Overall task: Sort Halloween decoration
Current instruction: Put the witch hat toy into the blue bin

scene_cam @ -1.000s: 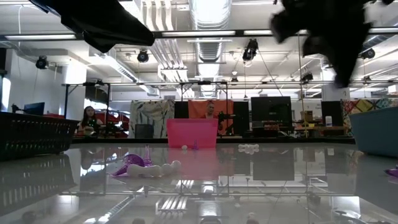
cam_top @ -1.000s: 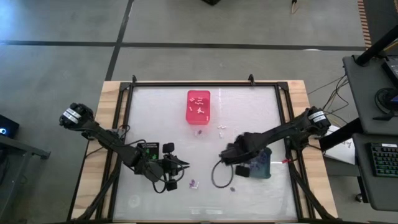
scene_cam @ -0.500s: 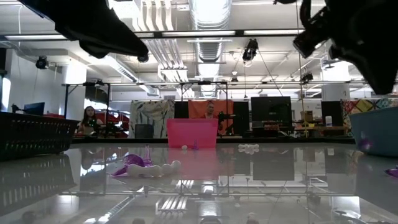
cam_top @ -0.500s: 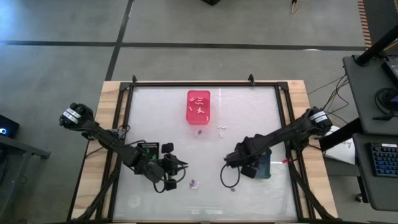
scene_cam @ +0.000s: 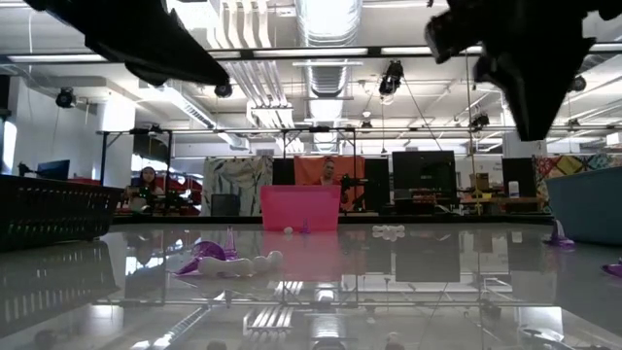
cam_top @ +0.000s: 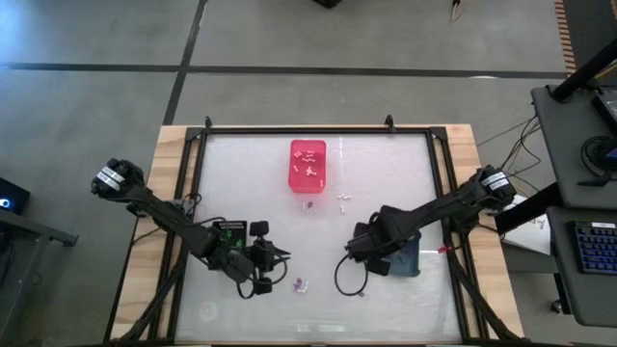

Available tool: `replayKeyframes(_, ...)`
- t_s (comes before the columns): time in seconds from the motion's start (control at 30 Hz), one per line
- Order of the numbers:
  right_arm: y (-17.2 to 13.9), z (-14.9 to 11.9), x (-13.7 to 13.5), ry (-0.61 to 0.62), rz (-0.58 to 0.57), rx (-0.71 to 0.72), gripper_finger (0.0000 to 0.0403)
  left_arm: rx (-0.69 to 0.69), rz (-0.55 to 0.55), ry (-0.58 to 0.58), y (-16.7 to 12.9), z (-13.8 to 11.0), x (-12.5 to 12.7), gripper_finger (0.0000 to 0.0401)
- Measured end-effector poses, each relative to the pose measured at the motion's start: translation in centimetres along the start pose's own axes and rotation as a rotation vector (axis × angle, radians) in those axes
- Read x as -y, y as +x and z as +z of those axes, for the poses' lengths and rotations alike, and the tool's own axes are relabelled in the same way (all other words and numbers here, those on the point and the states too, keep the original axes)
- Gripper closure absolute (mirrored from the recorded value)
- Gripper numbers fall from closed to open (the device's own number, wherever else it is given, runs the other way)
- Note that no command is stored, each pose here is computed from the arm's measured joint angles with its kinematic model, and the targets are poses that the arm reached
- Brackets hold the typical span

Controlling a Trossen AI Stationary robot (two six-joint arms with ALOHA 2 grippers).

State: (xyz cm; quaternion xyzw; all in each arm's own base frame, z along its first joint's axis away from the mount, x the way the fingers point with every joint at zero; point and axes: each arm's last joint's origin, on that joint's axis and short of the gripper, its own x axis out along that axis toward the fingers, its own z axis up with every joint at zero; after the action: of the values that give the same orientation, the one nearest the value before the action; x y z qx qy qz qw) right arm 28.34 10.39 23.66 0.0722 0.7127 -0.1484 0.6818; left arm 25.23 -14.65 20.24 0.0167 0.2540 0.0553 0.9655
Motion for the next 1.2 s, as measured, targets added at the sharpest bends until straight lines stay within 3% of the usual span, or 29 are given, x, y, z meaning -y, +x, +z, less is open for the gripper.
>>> replayKeyframes(0.1,0.3,0.8,-0.6,-0.102,0.095,0.040,0.0289,0.018,-0.009,0.020,-0.6,0.5,-0.2,0.0372)
replayKeyframes(0.2,0.9,1.2,-0.9,-0.160,0.112,0.022,0.0289,0.017,-0.016,0.060,-1.4,0.7,-0.3,0.0372)
replayKeyframes(0.63,5.6,3.6,-0.5,-0.141,0.108,-0.205,0.0287,0.049,-0.038,0.122,-4.0,1.3,-1.5,0.0372)
replayKeyframes(1.2,6.6,4.1,-1.0,-0.141,0.120,-0.216,0.0287,0.033,-0.025,0.132,-4.1,0.3,-1.9,0.0372)
